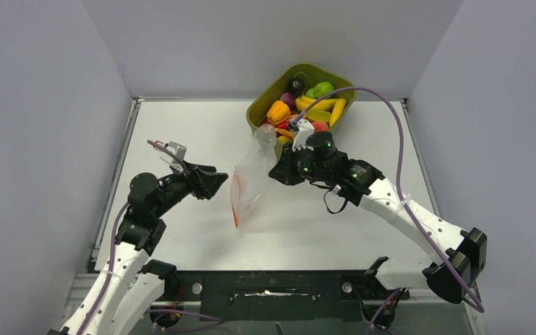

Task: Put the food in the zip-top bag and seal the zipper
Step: Adjust the zipper food storage bag at the center of the board.

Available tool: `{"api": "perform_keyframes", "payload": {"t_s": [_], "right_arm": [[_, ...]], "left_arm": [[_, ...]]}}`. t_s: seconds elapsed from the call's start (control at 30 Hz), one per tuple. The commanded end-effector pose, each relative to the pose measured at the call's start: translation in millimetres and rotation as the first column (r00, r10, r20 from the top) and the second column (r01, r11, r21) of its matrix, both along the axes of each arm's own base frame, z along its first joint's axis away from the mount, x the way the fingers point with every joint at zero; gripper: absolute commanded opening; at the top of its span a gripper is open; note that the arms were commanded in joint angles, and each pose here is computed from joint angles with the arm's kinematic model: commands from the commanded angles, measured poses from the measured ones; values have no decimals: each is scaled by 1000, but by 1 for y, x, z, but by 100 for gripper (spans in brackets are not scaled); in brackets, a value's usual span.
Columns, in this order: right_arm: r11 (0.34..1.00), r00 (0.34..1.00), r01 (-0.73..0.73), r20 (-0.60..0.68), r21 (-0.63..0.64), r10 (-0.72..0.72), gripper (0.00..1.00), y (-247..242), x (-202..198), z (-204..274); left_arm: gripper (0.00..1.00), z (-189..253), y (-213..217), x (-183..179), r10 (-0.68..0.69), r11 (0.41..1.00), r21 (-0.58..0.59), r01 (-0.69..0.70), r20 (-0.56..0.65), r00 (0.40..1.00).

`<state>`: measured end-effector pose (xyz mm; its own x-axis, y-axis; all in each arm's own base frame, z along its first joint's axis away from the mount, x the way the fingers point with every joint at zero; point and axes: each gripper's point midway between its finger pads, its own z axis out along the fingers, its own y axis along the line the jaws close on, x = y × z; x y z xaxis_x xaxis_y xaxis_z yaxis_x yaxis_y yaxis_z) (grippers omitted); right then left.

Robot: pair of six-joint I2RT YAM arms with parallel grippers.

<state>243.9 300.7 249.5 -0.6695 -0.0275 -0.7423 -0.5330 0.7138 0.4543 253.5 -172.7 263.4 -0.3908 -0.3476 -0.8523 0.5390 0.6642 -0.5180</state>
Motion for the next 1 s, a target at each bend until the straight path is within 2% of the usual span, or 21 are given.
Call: {"api": "perform_keyframes", "payload": {"t_s": [0.0,0.1,0.3,0.47,0.57,0.7,0.97], "right_arm": [[984,997,-76,12,162,75,0,2,-13,55],[973,997,-80,0,216,82,0,-3,-10,75],[932,993,-112,-4,346,121,0,-17,-9,118],[878,983,-165,7,449,181,0,-26,-13,144],[866,982,-176,18,469,190,0,-29,-15,153],[854,980,-182,18,488,198,0,-31,-15,160],[794,973,-210,43,571,226,0,-26,-18,184]], "left_arm": [[53,20,0,-24,-200,954,290,82,408,891],[53,12,3,-38,-308,897,435,77,491,815],[57,-6,4,-62,-460,812,580,61,572,679],[57,-27,12,-62,-497,753,657,35,533,685],[57,-34,14,-64,-523,726,686,41,513,680],[58,-35,10,-68,-544,727,684,57,524,655],[58,-21,-3,-84,-554,779,614,126,581,596]]}}
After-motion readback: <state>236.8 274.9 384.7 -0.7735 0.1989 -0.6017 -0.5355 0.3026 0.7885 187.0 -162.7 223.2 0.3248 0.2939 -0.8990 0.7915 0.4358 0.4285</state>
